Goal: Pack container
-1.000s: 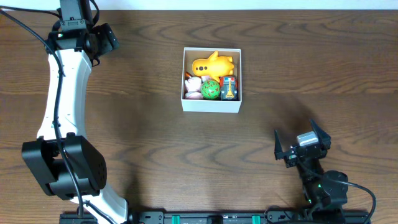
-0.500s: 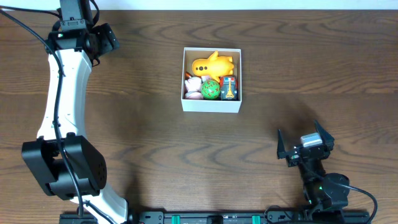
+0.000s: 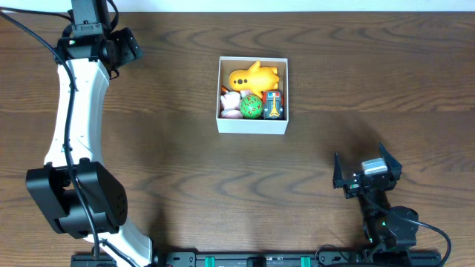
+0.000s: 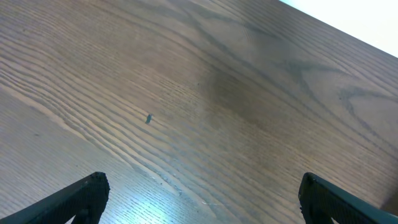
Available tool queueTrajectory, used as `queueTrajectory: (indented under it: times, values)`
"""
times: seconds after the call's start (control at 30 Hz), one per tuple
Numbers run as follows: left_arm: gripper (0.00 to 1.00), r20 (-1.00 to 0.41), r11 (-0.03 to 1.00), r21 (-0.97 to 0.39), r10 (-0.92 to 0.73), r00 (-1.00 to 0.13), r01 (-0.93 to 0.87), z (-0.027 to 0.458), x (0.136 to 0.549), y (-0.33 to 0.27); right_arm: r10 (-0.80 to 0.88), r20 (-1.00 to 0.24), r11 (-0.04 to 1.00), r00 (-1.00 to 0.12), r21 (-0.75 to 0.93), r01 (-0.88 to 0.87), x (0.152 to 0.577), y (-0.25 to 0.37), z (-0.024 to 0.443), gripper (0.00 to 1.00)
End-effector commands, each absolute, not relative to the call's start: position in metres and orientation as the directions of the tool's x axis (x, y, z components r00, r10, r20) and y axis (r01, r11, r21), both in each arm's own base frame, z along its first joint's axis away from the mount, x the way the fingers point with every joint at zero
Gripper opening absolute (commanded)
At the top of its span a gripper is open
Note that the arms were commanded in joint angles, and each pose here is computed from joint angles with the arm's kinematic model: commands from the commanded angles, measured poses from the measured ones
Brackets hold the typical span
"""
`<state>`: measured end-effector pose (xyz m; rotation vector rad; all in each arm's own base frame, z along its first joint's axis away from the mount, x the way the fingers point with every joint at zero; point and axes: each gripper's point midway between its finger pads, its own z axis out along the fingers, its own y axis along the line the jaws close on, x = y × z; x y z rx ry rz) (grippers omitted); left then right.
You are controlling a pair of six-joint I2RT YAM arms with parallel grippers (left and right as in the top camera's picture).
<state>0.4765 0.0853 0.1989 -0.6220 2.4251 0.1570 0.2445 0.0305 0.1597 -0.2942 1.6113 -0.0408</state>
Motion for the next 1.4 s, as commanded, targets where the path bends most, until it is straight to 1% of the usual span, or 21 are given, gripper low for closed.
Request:
queueTrajectory:
  times: [0.0, 0.77, 0.87, 1.2, 1.27, 1.37]
  values:
    - [0.98, -0.615, 0.879, -0.031, -0.392, -0.684, -0.477, 0.205, 0.478, 0.088, -0.195, -0.980, 0.971, -0.035, -0.188, -0.149, 0.245, 0.027, 0.159, 0.99]
    - [0.98, -0.615, 0.879, -0.031, -0.392, -0.684, -0.477, 0.205, 0.478, 0.088, -0.195, -0.980, 0.971, -0.035, -0.188, -0.149, 0.245, 0.027, 0.159, 0.99]
    - [0.98, -0.604, 0.886, 0.001, -0.369, -0.707, -0.463, 0.203, 0.474, 0.090, -0.195, -0.980, 0.971, -0.035, -0.188, -0.149, 0.245, 0.027, 0.159, 0.99]
    - [0.98, -0.598, 0.886, 0.004, -0.370, -0.711, -0.464, 0.202, 0.472, 0.089, -0.195, -0.980, 0.971, -0.035, -0.188, -0.149, 0.245, 0.027, 0.159, 0.99]
    - [0.98, -0.600, 0.884, 0.002, -0.373, -0.708, -0.468, 0.202, 0.472, 0.091, -0.195, -0.980, 0.971, -0.035, -0.188, -0.149, 0.245, 0.027, 0.159, 0.99]
    - [0.98, -0.619, 0.865, -0.028, -0.409, -0.670, -0.502, 0.210, 0.472, 0.099, -0.195, -0.980, 0.971, -0.035, -0.188, -0.149, 0.245, 0.027, 0.159, 0.99]
